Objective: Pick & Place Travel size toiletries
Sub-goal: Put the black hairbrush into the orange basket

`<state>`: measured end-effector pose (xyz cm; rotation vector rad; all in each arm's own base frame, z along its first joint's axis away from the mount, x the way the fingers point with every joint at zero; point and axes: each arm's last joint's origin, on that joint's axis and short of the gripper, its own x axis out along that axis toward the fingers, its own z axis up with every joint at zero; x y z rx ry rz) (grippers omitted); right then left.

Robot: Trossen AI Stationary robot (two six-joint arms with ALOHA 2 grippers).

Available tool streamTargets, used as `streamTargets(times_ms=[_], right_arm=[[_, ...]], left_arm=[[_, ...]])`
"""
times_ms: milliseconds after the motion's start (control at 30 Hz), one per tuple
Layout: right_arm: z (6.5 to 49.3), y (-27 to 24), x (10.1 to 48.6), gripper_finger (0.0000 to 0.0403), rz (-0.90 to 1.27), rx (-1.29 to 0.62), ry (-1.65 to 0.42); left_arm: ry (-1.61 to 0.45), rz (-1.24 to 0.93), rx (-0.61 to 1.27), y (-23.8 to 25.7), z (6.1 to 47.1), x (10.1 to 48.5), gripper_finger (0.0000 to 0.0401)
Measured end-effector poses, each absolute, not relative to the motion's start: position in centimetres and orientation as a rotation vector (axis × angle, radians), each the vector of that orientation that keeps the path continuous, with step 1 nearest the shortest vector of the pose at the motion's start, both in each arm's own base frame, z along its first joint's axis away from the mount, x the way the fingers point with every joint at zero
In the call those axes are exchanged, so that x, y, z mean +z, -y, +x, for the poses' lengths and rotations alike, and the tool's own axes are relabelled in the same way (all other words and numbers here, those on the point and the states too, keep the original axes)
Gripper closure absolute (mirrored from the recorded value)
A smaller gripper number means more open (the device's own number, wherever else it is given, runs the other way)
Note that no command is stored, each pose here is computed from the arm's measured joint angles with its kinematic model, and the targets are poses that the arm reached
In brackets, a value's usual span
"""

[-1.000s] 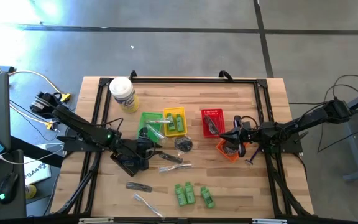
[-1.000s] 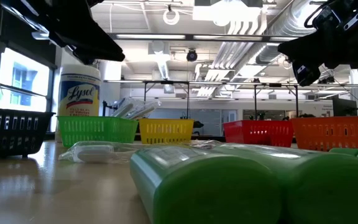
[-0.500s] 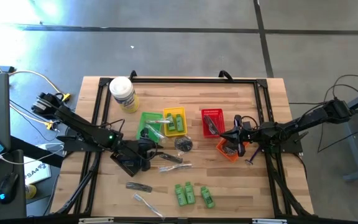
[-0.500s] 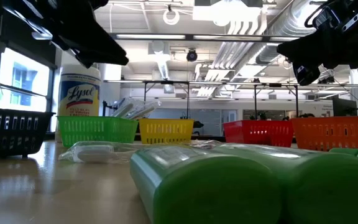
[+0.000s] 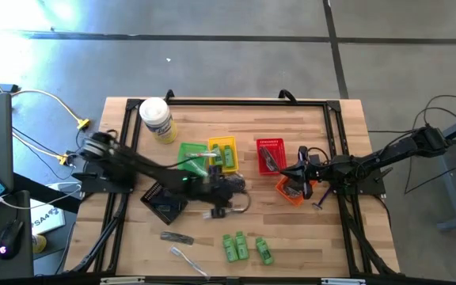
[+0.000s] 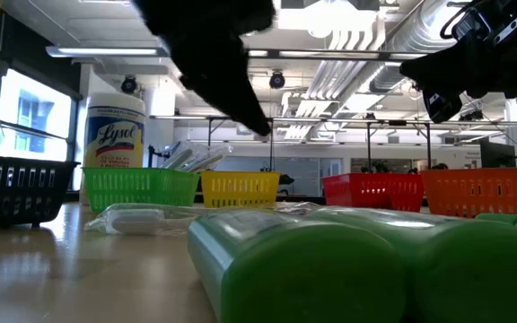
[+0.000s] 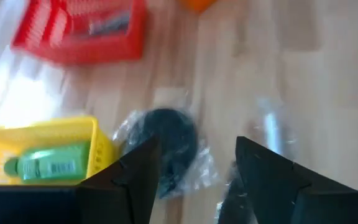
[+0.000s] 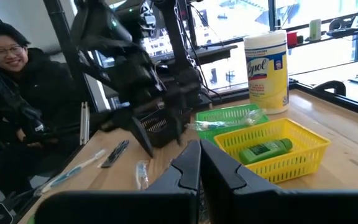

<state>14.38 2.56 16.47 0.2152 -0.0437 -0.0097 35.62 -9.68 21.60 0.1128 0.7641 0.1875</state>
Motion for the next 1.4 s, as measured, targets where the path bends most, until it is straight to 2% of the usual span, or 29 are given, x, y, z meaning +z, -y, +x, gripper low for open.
streamTargets(times_ms=[200,500,900,1400], right_arm=[[14.4,-2.6,16.5,0.0401,0.217,-0.007,0.05],[14.4,-2.6,16.6,0.0401,0.218,0.0,0.056],[14.4,-2.6,16.5,0.0401,0.214,-0.002,0.04],[14.4,-2.6,16.5,0.0401,0.214,-0.002,0.042]], left_arm=[[-0.924,0.043,0.179,8.1,39.9,20.6,0.0203],[-0.956,-0.027,0.174,8.0,44.1,19.0,0.0203],[-1.039,-0.098,0.318,6.1,43.9,16.9,0.0203],[-1.059,-0.093,0.297,6.3,44.4,14.6,0.0204]])
